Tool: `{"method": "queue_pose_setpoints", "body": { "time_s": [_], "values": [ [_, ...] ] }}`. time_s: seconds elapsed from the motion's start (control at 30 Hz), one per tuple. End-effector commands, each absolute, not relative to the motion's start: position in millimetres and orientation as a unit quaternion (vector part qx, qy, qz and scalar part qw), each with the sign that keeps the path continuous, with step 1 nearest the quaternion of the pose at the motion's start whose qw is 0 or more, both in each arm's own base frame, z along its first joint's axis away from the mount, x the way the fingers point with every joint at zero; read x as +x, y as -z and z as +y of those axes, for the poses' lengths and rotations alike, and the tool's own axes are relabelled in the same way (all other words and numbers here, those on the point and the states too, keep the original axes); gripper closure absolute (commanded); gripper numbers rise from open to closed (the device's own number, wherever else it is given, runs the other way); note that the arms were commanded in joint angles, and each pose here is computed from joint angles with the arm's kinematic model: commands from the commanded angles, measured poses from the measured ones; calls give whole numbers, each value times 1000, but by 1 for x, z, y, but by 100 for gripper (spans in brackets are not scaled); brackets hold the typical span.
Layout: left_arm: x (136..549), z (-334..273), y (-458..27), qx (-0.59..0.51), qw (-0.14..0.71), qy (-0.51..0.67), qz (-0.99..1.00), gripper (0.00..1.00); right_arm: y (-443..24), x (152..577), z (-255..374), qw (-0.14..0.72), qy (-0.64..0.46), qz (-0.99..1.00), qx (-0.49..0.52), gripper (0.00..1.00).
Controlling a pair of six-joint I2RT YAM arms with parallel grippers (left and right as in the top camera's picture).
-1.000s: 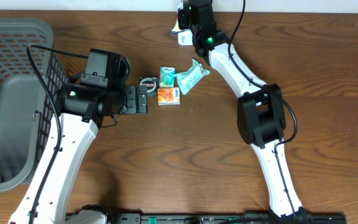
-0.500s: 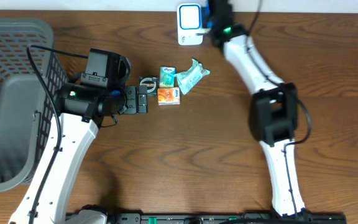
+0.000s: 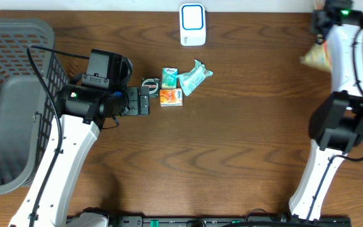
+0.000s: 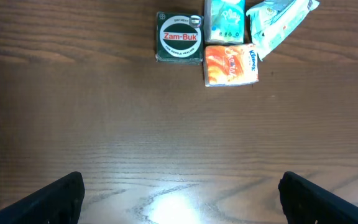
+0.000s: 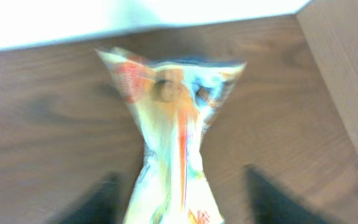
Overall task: Scan the item barcode
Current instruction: 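Carry the snack bag to the far right corner and release it, then move the right gripper to the mint-green wipes package and grasp it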
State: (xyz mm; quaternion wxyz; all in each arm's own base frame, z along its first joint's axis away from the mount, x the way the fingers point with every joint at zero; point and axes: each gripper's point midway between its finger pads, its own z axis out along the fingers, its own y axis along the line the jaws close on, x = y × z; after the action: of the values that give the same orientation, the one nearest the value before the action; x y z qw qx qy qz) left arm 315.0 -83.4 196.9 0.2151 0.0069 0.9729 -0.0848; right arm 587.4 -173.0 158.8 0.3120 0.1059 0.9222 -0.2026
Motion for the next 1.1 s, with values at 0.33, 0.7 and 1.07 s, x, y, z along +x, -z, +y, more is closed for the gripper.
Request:
{"method": "queue_pose_setpoints", "body": {
  "time_s": [0.33,0.7,1.07],
  "values": [
    [317,-82,-203,9,224,83,971,2,-141,576,-101,289,-63,954,43,1],
    [317,-82,-203,9,224,83,971,2,-142,540,54,198,-261,943,-57,1],
    [317,-82,-203,9,224,83,971,2,-131,502,198,145,-254,943,-160,1]
  ]
}}
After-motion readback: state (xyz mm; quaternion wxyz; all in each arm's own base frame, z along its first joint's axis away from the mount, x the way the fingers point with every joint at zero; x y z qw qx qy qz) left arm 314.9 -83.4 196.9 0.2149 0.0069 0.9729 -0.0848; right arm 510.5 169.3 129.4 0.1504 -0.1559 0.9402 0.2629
